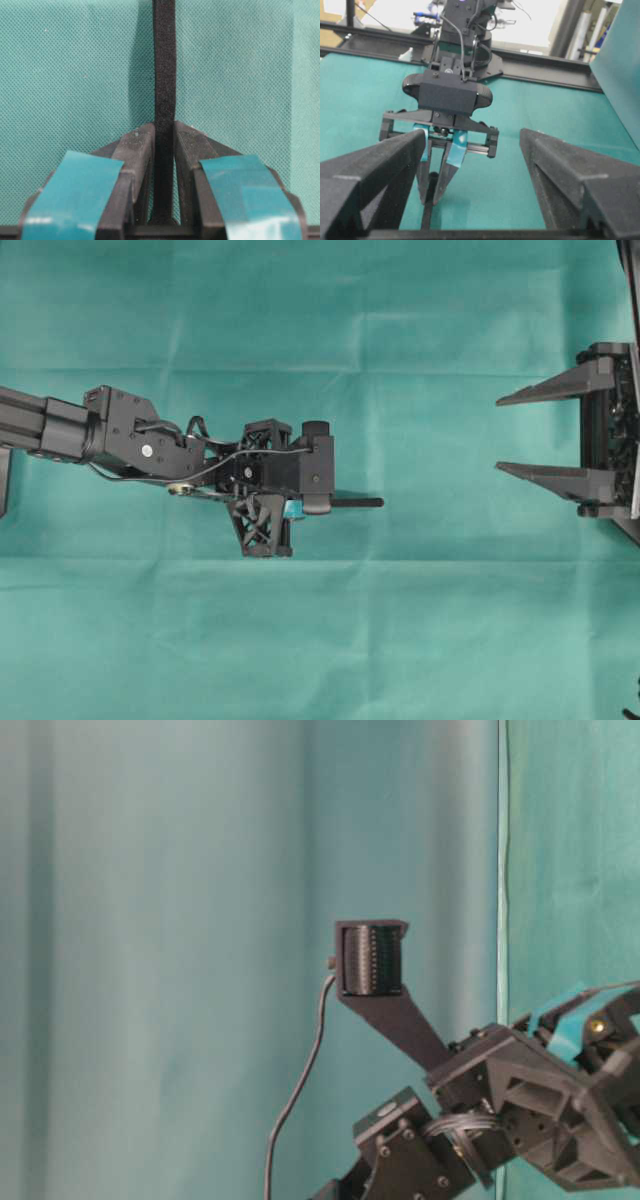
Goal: Peel off the Velcro with your right arm.
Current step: 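Close the left gripper on the strap's looped end, then lift the strap with the left gripper, free end pointing right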
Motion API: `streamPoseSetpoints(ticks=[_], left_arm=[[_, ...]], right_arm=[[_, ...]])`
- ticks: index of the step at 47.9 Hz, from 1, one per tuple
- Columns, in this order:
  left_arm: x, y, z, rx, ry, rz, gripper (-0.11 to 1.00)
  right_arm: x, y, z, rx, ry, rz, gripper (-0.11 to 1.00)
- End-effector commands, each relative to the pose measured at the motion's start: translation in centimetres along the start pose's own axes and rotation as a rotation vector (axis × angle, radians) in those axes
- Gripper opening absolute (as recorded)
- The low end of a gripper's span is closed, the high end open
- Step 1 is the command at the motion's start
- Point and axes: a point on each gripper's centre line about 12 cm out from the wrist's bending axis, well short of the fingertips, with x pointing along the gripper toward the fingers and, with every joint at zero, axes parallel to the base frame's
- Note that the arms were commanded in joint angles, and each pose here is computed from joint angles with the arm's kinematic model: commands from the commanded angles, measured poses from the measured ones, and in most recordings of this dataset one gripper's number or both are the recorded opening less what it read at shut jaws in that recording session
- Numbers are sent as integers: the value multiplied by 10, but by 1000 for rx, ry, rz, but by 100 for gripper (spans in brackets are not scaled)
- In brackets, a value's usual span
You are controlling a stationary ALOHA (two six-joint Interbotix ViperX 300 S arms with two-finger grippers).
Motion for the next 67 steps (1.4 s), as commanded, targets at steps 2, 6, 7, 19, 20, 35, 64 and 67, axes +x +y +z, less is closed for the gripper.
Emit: streamPoseSetpoints(ticks=[2,6,7,19,20,35,64,67], left_arm=[[-16,0,18,2,-61,-2,10],[-20,-1,22,2,-72,-3,10],[-23,-1,24,2,-78,-3,10],[-58,-2,47,1,-155,-8,10],[-61,-2,49,1,-159,-8,10],[-116,-4,73,2,-245,-15,10],[-183,-10,88,0,-393,-36,10],[-188,-11,89,-2,-426,-40,10]], right_arm=[[2,0,4,-3,-14,0,48],[2,0,4,-3,-14,0,48],[2,0,4,-3,-15,0,48],[4,0,10,-3,-31,0,48],[4,0,11,-4,-32,0,48],[11,1,30,-32,-61,8,48],[33,4,62,-154,-63,32,47],[36,4,66,-180,-67,32,47]])
